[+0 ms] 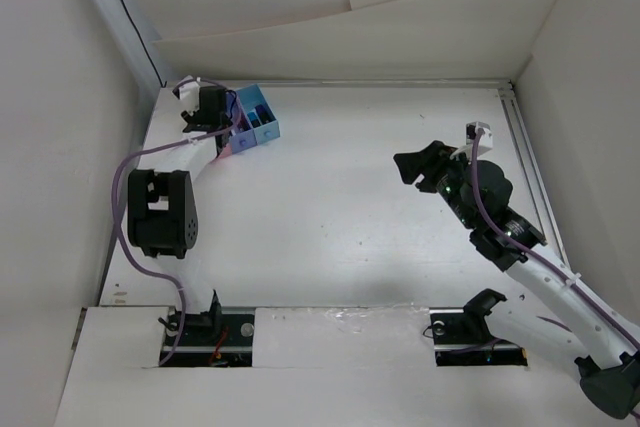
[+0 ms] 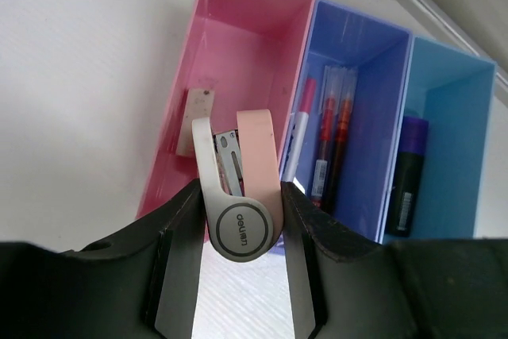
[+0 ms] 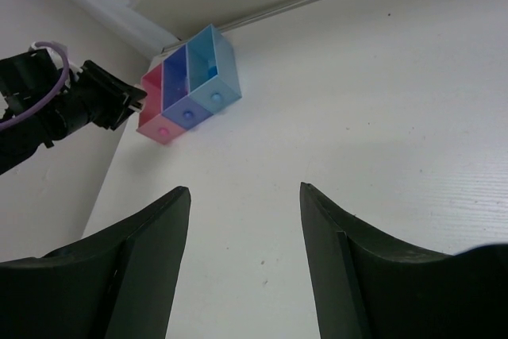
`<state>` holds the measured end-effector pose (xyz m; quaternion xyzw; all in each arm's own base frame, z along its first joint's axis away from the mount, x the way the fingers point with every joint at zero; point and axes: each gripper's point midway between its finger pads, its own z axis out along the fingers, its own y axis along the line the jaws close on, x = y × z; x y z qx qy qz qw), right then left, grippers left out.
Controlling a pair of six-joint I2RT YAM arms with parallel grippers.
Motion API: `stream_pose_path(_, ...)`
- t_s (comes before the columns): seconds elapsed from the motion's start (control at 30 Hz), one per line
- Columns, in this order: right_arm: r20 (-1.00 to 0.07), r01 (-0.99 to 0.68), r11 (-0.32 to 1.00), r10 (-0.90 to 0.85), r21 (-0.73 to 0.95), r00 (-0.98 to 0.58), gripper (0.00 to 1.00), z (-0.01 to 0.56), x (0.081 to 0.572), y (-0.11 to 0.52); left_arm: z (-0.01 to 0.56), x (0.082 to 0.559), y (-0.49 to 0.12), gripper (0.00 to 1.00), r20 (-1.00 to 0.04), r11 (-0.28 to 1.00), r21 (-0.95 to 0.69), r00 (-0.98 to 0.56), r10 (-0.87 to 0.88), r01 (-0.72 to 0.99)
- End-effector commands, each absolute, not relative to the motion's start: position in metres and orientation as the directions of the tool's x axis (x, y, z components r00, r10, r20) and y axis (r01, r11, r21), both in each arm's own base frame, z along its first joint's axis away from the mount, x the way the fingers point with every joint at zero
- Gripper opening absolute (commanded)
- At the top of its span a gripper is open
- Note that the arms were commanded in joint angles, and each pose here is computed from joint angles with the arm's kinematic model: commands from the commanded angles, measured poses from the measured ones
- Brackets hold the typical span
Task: Sort the stationery into containers
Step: Place the stapler in the storage box, then reset both arms
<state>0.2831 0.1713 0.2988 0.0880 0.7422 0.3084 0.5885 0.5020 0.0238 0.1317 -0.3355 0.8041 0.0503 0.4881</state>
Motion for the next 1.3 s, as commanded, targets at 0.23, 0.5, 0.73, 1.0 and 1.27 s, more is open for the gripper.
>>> stream_pose_path(0.23,-0.829,-0.251,0.792,0.509,0.556,-0.233,0.63,0.314,0.286,0.167,0.166,0.534,0.034,0.43,-0.858,0.765,-0.225,-0.249,-0.449,-0.603)
stream_pose_path(0.5,-0.83,-0.24,0.797,0.506,0.554,-0.234,0.63,0.311,0.288,0.166,0.175,0.534,0.037,0.62,-0.864,0.761,-0.206,-0.251,-0.437,-0.615)
stream_pose_path(0.73,-0.834,-0.246,0.799,0.503,0.548,-0.225,0.63,0.314,0.286,0.165,0.221,0.519,0.033,1.0,-0.864,0.753,-0.308,-0.159,-0.477,-0.582)
stream_pose_path(1.0,-0.837,-0.208,0.815,0.501,0.542,-0.218,0.63,0.306,0.291,0.16,0.246,0.449,-0.024,1.0,-0.793,0.771,-0.528,-0.118,-0.598,-0.356)
stream_pose_path(1.27,-0.851,-0.201,0.836,0.457,0.511,-0.259,1.0,0.292,0.302,0.169,0.254,0.346,-0.036,1.0,-0.796,0.802,-0.574,-0.115,-0.594,-0.164)
